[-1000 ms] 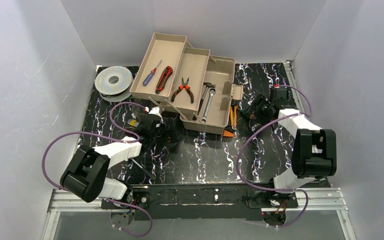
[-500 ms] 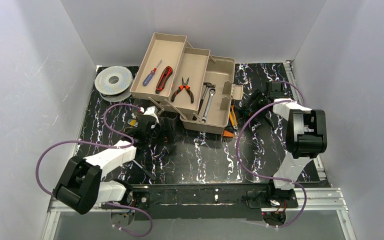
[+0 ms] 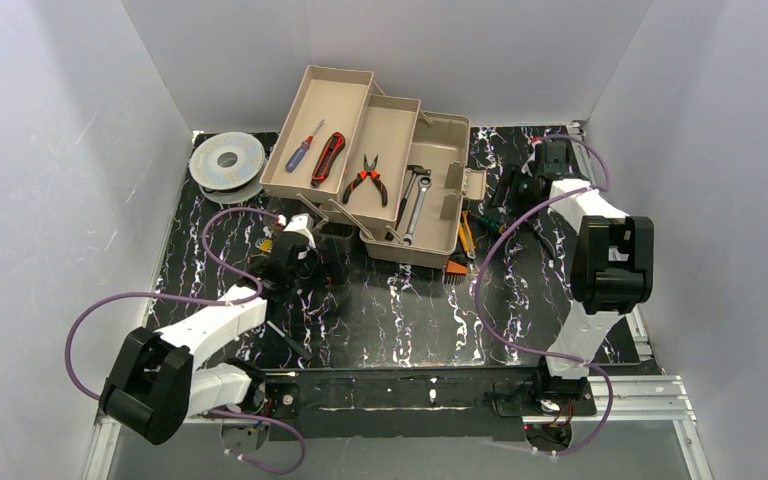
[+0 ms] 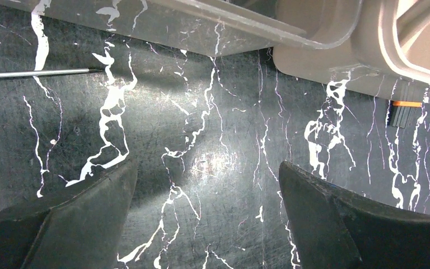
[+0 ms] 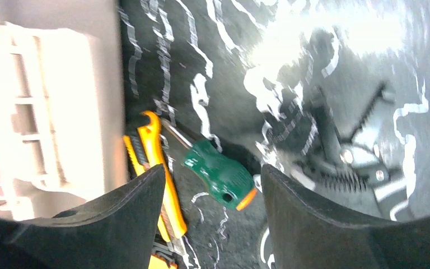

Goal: Pack the tool kit

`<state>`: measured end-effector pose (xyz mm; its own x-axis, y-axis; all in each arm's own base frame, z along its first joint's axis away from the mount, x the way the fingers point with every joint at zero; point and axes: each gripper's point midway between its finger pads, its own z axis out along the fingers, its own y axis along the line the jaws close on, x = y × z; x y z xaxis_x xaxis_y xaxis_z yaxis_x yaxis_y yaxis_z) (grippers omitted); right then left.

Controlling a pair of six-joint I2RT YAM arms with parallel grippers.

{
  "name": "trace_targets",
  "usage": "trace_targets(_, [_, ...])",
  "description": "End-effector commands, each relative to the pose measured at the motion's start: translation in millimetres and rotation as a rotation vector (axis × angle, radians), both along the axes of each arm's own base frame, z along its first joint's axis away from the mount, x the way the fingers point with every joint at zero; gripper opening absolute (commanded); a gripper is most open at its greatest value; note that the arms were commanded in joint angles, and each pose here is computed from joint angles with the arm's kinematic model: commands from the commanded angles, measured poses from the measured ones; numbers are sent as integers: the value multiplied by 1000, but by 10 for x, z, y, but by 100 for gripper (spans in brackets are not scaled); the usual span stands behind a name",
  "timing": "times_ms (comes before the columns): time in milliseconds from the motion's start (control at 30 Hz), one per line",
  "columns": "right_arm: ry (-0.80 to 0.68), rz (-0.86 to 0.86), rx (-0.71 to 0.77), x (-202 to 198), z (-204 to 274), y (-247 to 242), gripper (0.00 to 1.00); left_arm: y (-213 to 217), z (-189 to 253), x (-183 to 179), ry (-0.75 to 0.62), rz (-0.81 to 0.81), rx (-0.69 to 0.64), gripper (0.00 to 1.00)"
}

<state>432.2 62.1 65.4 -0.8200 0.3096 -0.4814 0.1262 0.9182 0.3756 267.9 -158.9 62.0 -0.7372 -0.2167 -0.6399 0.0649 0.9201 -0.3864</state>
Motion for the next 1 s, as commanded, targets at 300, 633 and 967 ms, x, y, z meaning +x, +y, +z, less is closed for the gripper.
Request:
trace_targets(300, [101,306,1,20,-71,349,72,63,130,-63,-39,-31,22,98])
trace_targets(633, [256,273,-255,-251,-312,217,48,38,165,-76,-52,-38,0,98])
trace_targets(967, [-202,-144,-294,-90,817,-99,1,3,184,-136,-54,-49,-36,98])
